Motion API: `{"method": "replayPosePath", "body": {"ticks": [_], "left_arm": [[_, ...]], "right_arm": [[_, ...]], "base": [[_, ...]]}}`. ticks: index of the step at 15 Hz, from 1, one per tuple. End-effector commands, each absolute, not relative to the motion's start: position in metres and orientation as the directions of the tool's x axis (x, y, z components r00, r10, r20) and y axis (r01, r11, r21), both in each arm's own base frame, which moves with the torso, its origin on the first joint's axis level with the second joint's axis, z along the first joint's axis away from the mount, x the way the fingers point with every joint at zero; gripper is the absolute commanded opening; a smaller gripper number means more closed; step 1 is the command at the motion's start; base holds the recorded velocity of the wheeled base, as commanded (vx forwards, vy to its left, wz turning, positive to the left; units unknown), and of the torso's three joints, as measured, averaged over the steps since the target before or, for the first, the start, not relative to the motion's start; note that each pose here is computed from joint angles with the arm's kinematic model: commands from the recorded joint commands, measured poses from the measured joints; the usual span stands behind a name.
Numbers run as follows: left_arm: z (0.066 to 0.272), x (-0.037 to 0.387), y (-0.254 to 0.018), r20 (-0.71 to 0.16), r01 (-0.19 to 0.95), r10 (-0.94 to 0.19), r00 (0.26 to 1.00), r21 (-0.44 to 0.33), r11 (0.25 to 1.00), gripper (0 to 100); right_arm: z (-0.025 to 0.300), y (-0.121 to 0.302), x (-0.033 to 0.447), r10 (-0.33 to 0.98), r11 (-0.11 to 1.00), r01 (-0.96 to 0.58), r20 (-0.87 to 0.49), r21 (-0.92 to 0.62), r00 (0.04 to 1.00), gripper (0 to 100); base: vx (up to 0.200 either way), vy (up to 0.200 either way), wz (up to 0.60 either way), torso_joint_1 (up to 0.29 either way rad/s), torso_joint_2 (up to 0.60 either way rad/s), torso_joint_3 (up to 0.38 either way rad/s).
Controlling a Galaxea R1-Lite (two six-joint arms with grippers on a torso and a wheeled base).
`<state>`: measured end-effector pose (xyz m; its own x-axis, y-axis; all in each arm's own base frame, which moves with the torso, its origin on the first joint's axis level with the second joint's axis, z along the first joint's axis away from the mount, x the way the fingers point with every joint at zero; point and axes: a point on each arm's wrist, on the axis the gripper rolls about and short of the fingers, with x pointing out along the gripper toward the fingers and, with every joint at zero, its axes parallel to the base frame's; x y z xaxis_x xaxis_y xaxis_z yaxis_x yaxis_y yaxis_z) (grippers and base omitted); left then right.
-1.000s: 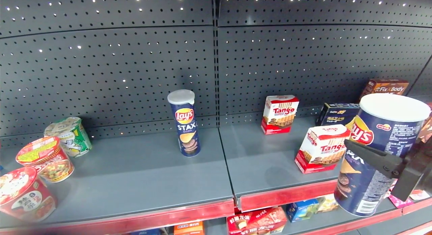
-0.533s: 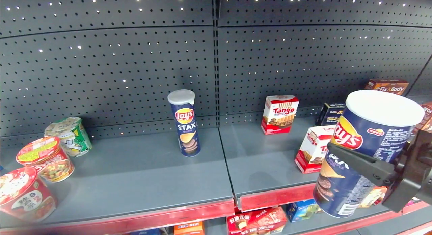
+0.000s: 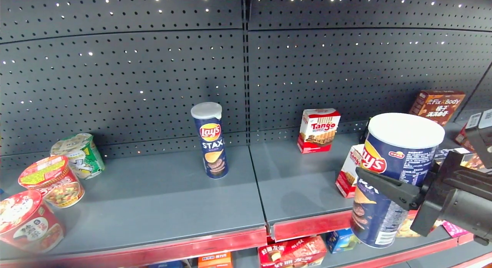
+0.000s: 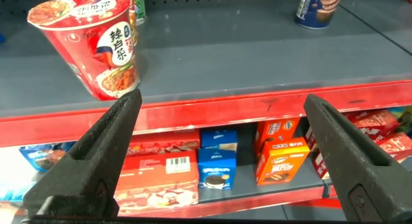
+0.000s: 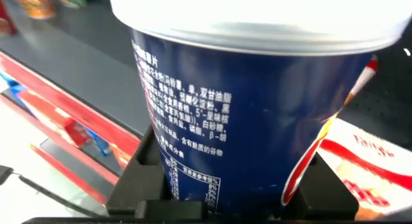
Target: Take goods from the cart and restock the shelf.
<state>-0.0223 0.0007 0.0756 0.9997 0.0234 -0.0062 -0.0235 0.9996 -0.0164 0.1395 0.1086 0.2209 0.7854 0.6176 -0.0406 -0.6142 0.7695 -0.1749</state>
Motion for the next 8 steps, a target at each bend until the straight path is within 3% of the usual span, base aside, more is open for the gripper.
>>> {"method": "replayPosePath", "body": {"ticks": [1, 2, 3, 4, 5, 6, 8], "left_arm": [[0.076, -0.022, 0.001, -0.008, -0.023, 0.023, 1.000, -0.018, 1.000, 100], [0.082, -0.024, 0.001, 0.011, -0.055, 0.055, 0.998, -0.014, 0.998, 100], [0.137, -0.026, 0.002, 0.060, -0.118, 0.118, 0.991, -0.003, 0.993, 100], [0.192, 0.003, 0.002, -0.059, -0.139, 0.139, 0.988, 0.008, 0.990, 100], [0.248, 0.018, 0.002, -0.014, -0.101, 0.101, 0.995, 0.004, 0.995, 100], [0.271, 0.035, 0.000, -0.049, -0.002, 0.003, 0.999, 0.013, 1.000, 100], [0.289, 0.042, -0.002, -0.080, 0.035, -0.029, 0.996, 0.077, 0.996, 100]], "right_arm": [[0.217, 0.105, 0.143, 0.596, 0.784, -0.596, -0.057, -0.175, 0.801, 0], [0.215, 0.103, 0.142, 0.588, 0.789, -0.589, -0.063, -0.175, 0.806, 0], [0.212, 0.101, 0.142, 0.582, 0.792, -0.585, -0.074, -0.175, 0.810, 0], [0.208, 0.100, 0.141, 0.580, 0.792, -0.586, -0.087, -0.175, 0.810, 0], [0.203, 0.100, 0.141, 0.579, 0.790, -0.588, -0.103, -0.174, 0.809, 0], [0.206, 0.101, 0.143, 0.577, 0.793, -0.584, -0.095, -0.174, 0.811, 0], [0.207, 0.098, 0.147, 0.551, 0.811, -0.558, -0.095, -0.176, 0.829, 0]], "base": [[0.000, 0.000, 0.00, 0.000, 0.00, 0.000], [0.000, 0.000, 0.00, 0.000, 0.00, 0.000], [0.000, 0.000, 0.00, 0.000, 0.00, 0.000], [0.000, 0.000, 0.00, 0.000, 0.00, 0.000], [0.000, 0.000, 0.00, 0.000, 0.00, 0.000], [0.000, 0.000, 0.00, 0.000, 0.00, 0.000], [0.000, 0.000, 0.00, 0.000, 0.00, 0.000]]}}
